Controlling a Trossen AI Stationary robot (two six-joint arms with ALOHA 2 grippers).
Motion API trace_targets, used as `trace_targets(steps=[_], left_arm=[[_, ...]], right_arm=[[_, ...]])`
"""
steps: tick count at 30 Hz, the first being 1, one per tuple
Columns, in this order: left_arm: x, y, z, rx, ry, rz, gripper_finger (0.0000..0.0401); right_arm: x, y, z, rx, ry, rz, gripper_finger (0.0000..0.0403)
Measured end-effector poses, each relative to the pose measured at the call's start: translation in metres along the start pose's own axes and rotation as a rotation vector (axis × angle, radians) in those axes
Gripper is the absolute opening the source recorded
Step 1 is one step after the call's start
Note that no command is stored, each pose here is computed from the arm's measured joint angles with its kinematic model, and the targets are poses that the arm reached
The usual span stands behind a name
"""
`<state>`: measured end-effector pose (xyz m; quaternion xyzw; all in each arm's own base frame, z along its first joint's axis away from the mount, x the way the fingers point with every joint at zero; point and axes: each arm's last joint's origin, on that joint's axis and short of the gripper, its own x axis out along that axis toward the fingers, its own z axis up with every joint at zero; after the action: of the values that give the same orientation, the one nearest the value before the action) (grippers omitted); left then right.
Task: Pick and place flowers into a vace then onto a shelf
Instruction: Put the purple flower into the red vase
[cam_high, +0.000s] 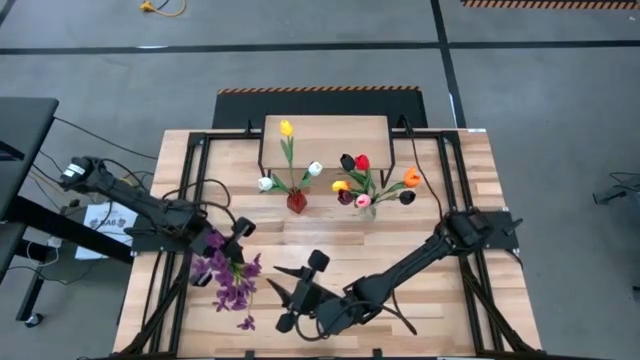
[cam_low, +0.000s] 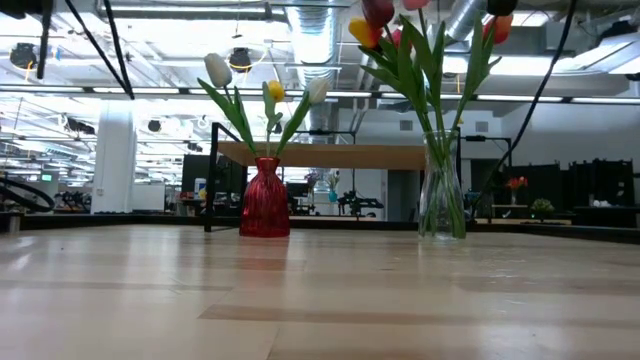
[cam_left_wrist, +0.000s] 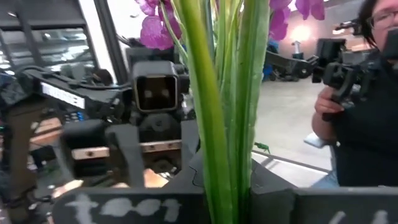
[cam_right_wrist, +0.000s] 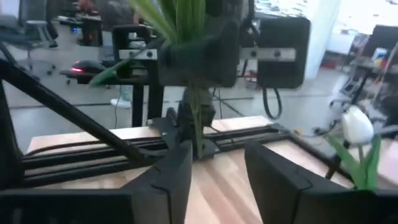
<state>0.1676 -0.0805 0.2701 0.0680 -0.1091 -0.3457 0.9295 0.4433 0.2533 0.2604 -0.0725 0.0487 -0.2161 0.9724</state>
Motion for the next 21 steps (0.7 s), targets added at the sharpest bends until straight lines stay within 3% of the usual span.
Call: trace_targets(steps=[6,13,21], left_arm=[[0.011,-0.007,-0.008,-0.015,0.022,-0.01,0.0],[0.016,-0.011,-0.011,-0.021,0.024,-0.035,0.0],[0.016,-0.009,-0.012,-0.015,0.038,0.053,0.0]], right_arm=[[0.011,0.0,0.014,-0.019,-0.056,0.015,0.0184],[0.017,-0.001,0.022,0.015,-0.135,0.162,0.023],[0.024,-0.003,0.024,-0.004,-0.185,0.308,0.0236]])
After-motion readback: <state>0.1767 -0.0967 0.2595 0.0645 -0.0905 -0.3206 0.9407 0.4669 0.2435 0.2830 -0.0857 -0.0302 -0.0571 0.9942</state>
